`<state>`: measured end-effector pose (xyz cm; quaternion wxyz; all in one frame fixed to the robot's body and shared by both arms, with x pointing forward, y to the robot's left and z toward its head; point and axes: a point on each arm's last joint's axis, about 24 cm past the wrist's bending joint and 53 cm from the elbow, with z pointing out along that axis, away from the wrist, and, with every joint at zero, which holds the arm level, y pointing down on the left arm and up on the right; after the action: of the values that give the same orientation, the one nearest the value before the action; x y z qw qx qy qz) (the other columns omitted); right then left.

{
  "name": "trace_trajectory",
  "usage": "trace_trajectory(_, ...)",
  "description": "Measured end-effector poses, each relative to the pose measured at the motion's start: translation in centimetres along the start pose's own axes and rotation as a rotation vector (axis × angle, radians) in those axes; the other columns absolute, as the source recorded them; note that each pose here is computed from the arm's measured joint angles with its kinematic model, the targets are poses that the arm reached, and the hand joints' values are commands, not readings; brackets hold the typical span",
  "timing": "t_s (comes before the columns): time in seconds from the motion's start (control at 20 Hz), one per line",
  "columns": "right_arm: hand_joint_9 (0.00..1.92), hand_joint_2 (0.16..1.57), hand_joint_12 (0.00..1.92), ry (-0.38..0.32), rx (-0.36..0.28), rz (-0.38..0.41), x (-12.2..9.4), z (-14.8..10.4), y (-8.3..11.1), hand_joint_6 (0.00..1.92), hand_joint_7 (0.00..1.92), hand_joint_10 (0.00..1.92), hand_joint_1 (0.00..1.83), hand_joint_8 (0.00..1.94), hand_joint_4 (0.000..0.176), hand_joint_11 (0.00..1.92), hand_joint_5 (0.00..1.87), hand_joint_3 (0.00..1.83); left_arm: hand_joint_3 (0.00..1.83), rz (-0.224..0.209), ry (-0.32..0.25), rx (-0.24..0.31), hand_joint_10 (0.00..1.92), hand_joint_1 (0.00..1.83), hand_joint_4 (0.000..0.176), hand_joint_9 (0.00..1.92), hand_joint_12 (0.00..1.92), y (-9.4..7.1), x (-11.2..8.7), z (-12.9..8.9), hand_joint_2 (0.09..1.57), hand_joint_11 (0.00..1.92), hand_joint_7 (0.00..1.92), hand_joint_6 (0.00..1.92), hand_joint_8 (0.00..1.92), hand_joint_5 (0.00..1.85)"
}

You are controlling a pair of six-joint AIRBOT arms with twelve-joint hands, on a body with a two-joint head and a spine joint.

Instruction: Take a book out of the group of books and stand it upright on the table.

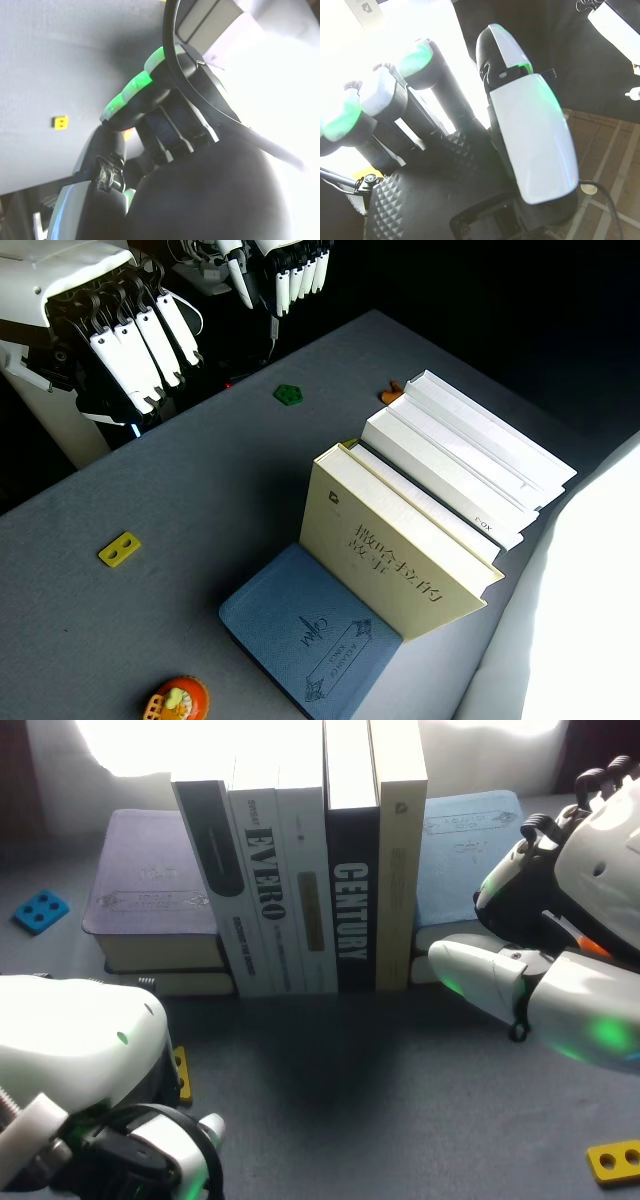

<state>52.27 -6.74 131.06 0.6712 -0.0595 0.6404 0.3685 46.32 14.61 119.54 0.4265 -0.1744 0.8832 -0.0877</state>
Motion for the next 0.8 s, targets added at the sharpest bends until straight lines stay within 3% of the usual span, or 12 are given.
trace_trajectory(0.05,0.06,1.23,0.34,0.001,-0.001,0.0,0.0,0.0,0.1,0.13,0.15,0.1,0.17,0.01,0.0,0.0,0.13,0.05,0.01,0.0,0.0,-0.002,0.02,0.46,0.002,0.37,0.76,0.0,0.0,0.0,1.33,0.07,0.34,0.01,0.01,0.33)
trace_trajectory(0.1,0.08,1.24,0.32,0.005,-0.003,0.0,0.1,0.0,0.2,0.07,0.15,0.06,0.16,0.0,0.0,0.0,0.16,0.01,0.0,0.002,0.006,-0.004,0.01,0.46,0.003,0.38,0.75,0.1,0.1,0.0,1.33,0.07,0.34,0.01,0.0,0.34)
trace_trajectory(0.2,0.07,1.25,0.26,-0.003,-0.002,-0.004,-0.1,0.0,0.1,0.05,0.13,0.04,0.14,0.0,0.0,0.0,0.15,0.01,0.01,0.002,-0.002,-0.001,0.0,0.41,0.011,0.36,0.75,0.0,0.0,0.0,1.34,0.06,0.32,0.0,0.0,0.31)
trace_trajectory(0.35,0.07,1.23,0.27,-0.022,0.007,0.001,-0.5,0.0,0.0,0.03,0.13,0.03,0.14,0.0,0.0,0.0,0.17,0.0,0.0,0.002,0.002,-0.002,0.0,0.43,0.002,0.36,0.75,0.1,0.0,0.0,1.34,0.06,0.33,0.0,0.0,0.31)
trace_trajectory(0.45,0.08,1.23,0.24,-0.075,0.028,-0.002,-1.4,0.2,-0.2,0.03,0.14,0.03,0.14,0.0,0.0,0.0,0.17,0.0,0.0,0.002,0.001,-0.001,0.0,0.45,0.0,0.36,0.75,0.0,0.0,0.0,1.34,0.04,0.33,0.01,0.0,0.33)
trace_trajectory(0.6,0.04,1.24,0.01,-0.133,0.079,0.013,-2.1,0.4,-0.7,0.02,0.1,0.0,0.08,0.0,0.0,0.0,0.19,0.0,0.0,0.002,0.0,-0.002,0.01,0.49,0.0,0.36,0.76,0.1,0.0,0.0,1.33,0.04,0.33,0.0,0.01,0.31)
trace_trajectory(0.8,0.0,1.24,0.0,-0.193,0.097,0.014,-2.4,1.7,-1.1,0.05,0.07,0.0,0.05,0.0,0.021,0.0,0.26,0.0,0.0,0.013,0.001,0.001,0.01,0.49,0.0,0.37,0.76,0.0,0.0,0.0,1.33,0.03,0.33,0.01,0.0,0.32)
